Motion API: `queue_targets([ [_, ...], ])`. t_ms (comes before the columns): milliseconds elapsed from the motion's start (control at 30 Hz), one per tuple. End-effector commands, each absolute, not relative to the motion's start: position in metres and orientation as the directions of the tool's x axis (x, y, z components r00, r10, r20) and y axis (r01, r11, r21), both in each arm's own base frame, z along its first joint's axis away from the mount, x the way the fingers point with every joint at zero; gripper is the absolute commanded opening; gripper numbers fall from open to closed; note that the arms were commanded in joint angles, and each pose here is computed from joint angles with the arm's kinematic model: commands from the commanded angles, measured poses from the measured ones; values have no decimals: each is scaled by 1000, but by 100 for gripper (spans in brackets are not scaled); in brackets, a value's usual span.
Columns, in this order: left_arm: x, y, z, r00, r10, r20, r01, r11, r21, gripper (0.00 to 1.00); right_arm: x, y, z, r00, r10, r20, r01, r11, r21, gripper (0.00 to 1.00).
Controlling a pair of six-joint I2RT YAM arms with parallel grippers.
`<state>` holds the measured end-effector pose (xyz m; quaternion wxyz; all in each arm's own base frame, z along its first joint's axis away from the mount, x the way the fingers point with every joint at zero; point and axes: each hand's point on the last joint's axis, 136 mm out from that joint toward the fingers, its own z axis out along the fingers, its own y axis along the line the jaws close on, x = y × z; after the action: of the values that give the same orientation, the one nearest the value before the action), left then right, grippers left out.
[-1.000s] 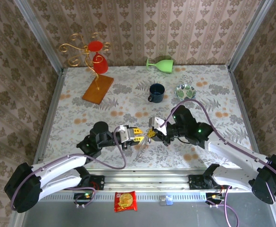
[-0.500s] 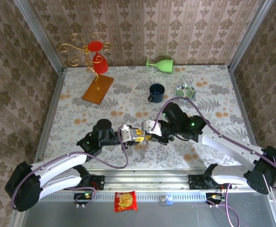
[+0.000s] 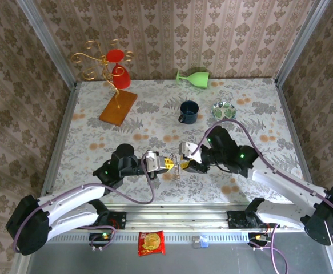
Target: Put the keys on the keyring
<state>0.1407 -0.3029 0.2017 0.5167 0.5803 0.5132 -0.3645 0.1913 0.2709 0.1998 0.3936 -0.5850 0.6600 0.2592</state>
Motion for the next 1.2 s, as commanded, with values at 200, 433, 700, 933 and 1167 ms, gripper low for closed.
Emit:
queue_targets([
  [200, 128, -303, 225, 251, 93, -964, 967, 31, 254, 0, 189, 280, 210, -55, -426, -903, -973, 228, -48, 31],
  [433, 127, -303, 226, 248, 83, -965, 968, 28, 251, 0, 187, 281, 202, -67, -450, -890, -977, 209, -33, 24],
  [700, 127, -303, 227, 252, 79, -965, 967, 26, 254, 0, 180, 285, 203, -73, -442, -894, -986, 164, -1, 6],
  [933, 127, -303, 228, 254, 71, -964, 966, 26, 257, 0, 181, 292, 201, -74, -434, -898, -990, 139, 14, 0],
  [1167, 125, -302, 228, 249, 67, -966, 968, 18, 251, 0, 187, 293, 201, -74, -442, -894, -988, 154, 6, 0],
])
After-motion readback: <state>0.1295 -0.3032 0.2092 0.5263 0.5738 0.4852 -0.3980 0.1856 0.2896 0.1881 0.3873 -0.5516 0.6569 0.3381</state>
